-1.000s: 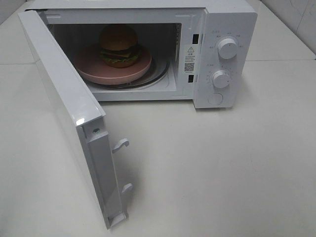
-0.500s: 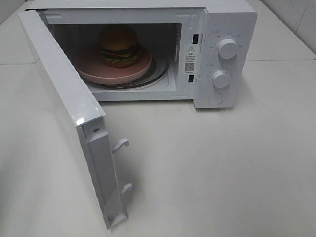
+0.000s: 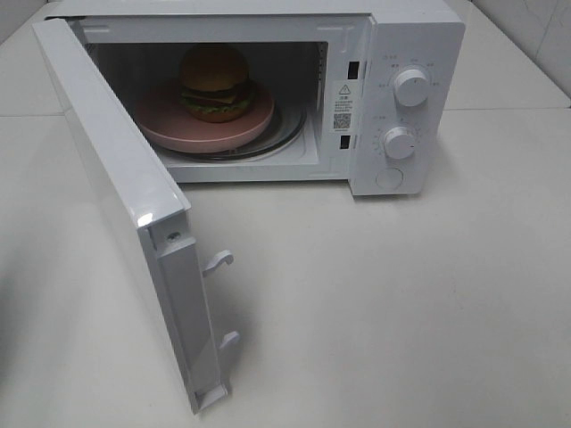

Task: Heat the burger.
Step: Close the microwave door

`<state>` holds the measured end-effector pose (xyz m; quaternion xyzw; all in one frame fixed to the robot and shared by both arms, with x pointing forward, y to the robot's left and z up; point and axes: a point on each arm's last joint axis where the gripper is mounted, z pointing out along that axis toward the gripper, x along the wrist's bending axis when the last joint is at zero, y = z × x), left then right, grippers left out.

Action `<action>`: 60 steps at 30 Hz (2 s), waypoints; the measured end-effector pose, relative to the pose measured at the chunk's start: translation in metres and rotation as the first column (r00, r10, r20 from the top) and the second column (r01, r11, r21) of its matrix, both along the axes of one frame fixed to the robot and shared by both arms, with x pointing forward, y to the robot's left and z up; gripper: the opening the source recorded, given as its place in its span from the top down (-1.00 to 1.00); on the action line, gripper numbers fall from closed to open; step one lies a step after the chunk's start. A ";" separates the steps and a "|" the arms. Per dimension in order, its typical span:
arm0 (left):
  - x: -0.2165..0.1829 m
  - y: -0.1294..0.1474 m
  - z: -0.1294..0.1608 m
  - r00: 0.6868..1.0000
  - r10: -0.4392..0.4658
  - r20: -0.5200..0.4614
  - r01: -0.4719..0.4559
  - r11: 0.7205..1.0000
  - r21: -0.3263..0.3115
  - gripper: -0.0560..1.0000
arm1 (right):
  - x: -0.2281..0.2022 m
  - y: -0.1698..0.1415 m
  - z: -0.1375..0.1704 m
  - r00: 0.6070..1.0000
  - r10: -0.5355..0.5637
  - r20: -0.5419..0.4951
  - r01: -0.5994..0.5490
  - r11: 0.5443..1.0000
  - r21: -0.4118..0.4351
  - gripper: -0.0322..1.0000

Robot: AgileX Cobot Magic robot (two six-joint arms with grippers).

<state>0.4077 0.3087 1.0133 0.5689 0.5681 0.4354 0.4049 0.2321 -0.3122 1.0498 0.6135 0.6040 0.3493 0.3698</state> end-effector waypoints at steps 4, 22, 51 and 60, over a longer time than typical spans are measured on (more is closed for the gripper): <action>0.012 -0.006 -0.002 0.996 -0.077 0.050 0.077 0.997 0.001 0.89 | 0.000 0.000 0.000 1.000 0.000 0.000 0.000 1.000 0.000 -0.53; 0.066 -0.075 -0.066 0.875 -0.483 -0.035 0.483 0.875 0.004 0.89 | 0.000 0.000 0.000 1.000 0.003 -0.001 -0.003 1.000 0.004 -0.53; 0.105 -0.114 -0.056 0.870 -0.491 0.050 0.493 0.870 -0.035 0.89 | 0.000 0.000 0.000 1.000 0.003 -0.001 -0.003 1.000 0.005 -0.53; 0.129 -0.133 -0.067 0.877 -0.479 0.044 0.481 0.874 -0.066 0.89 | 0.000 0.000 0.000 1.000 0.003 -0.001 -0.003 1.000 0.005 -0.53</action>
